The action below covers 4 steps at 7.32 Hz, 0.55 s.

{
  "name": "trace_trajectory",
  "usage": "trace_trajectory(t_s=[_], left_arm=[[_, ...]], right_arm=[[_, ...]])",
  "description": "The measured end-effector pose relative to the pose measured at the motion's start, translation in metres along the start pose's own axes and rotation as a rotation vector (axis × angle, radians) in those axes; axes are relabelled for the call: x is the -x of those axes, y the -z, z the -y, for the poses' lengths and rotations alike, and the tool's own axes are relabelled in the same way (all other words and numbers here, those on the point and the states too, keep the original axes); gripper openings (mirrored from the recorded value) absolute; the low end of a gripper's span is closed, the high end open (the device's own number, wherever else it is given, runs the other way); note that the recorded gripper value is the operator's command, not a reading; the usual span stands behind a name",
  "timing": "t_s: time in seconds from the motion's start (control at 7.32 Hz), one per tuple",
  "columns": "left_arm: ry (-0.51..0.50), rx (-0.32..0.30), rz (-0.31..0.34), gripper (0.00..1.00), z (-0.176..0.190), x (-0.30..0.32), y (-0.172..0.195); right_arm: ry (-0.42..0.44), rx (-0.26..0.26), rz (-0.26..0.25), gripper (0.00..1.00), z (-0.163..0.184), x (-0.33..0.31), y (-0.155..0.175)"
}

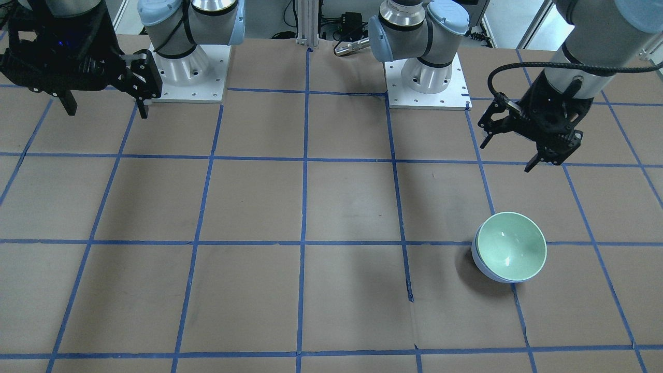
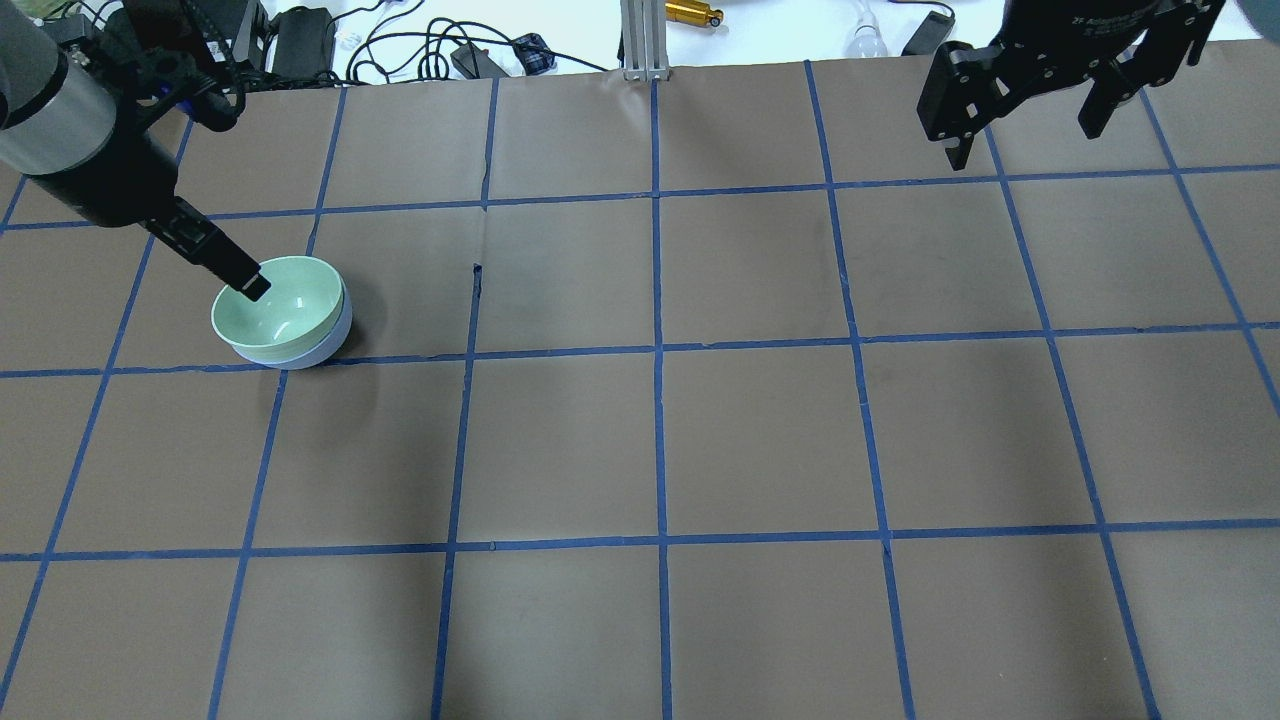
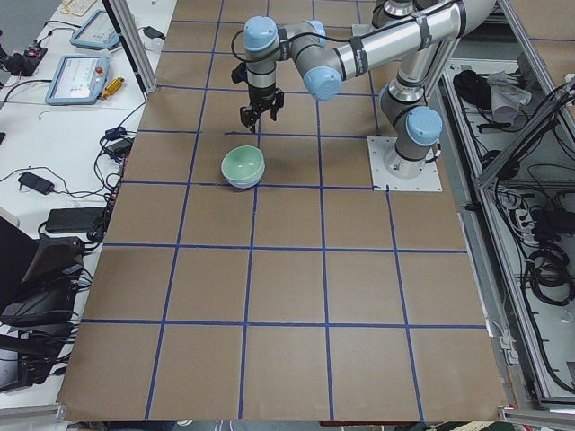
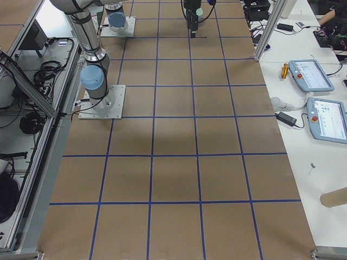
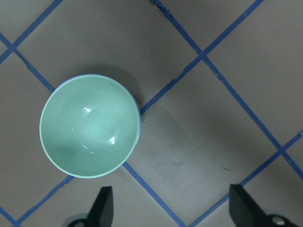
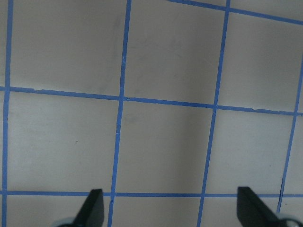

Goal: Stack green bowl on blue bowl

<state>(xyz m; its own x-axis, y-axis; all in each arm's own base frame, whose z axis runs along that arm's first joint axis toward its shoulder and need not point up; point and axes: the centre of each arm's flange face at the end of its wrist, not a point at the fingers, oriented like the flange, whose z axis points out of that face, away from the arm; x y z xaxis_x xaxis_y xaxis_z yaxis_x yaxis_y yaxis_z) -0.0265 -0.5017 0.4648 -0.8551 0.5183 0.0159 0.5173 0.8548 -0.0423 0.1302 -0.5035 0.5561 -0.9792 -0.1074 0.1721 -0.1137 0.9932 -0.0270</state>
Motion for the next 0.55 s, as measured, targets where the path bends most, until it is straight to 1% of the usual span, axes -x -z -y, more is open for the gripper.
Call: trace_trajectory(t_s=[0.27,0.41,0.55], left_arm=[[0.222,-0.011,0.011,0.97,0.011,-0.038,0.012],[0.308,-0.019,0.017,1.00,0.012,-0.048,0.017],[0.382,-0.025,0.024,1.00,0.011,-0.055,0.021]], right_arm=[[0.001,0.000,0.000,1.00,0.000,0.000,0.000],[0.001,0.000,0.000,1.00,0.000,0.000,0.000],[0.001,0.000,0.000,1.00,0.000,0.000,0.000]])
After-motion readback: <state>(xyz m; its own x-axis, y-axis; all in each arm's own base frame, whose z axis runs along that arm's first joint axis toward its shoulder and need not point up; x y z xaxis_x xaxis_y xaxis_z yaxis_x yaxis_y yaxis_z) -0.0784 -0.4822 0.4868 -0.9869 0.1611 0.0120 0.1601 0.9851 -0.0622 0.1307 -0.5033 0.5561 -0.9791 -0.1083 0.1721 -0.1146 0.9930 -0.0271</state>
